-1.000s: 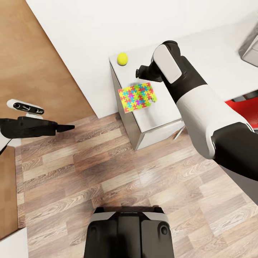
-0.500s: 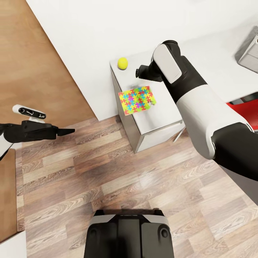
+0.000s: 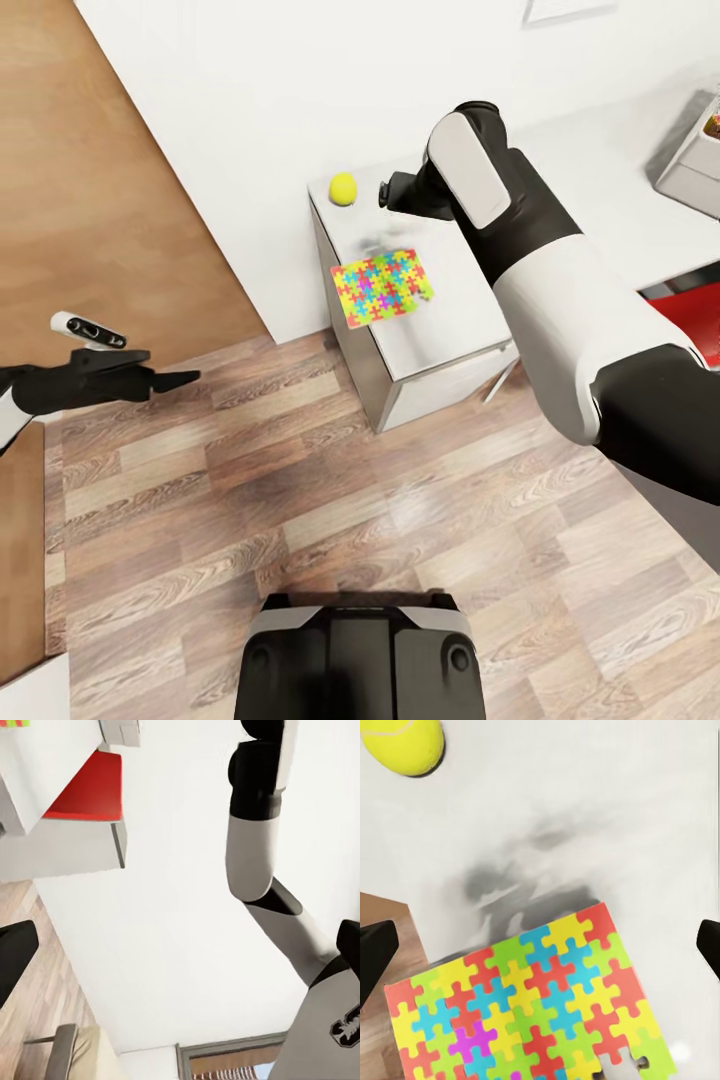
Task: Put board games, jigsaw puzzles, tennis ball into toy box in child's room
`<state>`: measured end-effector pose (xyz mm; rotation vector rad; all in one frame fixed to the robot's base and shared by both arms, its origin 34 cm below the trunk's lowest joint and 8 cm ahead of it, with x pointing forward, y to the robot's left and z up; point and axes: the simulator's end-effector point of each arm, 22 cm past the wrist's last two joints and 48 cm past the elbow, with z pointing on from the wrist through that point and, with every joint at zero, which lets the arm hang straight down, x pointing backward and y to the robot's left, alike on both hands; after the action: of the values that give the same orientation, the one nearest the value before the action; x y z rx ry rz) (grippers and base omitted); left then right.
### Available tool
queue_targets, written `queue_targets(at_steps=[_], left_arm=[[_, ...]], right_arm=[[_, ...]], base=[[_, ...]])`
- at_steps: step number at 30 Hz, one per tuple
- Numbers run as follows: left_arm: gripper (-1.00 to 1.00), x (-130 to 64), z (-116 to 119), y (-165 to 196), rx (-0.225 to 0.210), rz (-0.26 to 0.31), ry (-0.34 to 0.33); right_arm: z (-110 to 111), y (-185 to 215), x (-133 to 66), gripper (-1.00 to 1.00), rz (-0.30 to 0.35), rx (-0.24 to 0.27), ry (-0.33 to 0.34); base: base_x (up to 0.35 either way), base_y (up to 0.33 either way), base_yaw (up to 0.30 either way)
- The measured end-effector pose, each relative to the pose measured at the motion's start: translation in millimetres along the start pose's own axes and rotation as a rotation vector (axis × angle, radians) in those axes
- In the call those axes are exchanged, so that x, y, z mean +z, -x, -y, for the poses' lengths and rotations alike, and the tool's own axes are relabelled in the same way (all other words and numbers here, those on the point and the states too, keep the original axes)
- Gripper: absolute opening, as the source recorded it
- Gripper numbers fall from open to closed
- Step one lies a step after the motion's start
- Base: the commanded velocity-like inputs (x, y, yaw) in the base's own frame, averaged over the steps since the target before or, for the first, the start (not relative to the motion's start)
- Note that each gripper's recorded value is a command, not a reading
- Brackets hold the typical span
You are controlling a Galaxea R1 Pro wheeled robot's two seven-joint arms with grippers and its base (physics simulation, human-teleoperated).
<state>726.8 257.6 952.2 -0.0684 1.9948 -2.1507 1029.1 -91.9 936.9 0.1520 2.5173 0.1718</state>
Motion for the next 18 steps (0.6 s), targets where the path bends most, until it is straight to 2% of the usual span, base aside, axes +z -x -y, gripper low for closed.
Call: queue_targets(at_steps=[4, 10, 18], left_arm=[[1.00, -8.0, -8, 2, -0.016, 0.020, 0.028], [1.00, -16.3, -23, -8, -0.040, 0.013, 0.084], [1.00, -34.0, -39, -10, -0.083, 0.052, 0.136]], right_arm=[[-6, 12, -11.1, 1.00, 0.029, -0.003, 0.013], [-16, 31, -31.8, 1.00, 0.081, -0.012, 0.038], [-18, 24, -44.1, 1.00, 0.079, -0.042, 0.036]], base=[[0.000, 0.000, 0.000], [0.000, 0.000, 0.000], [0.000, 0.000, 0.000]])
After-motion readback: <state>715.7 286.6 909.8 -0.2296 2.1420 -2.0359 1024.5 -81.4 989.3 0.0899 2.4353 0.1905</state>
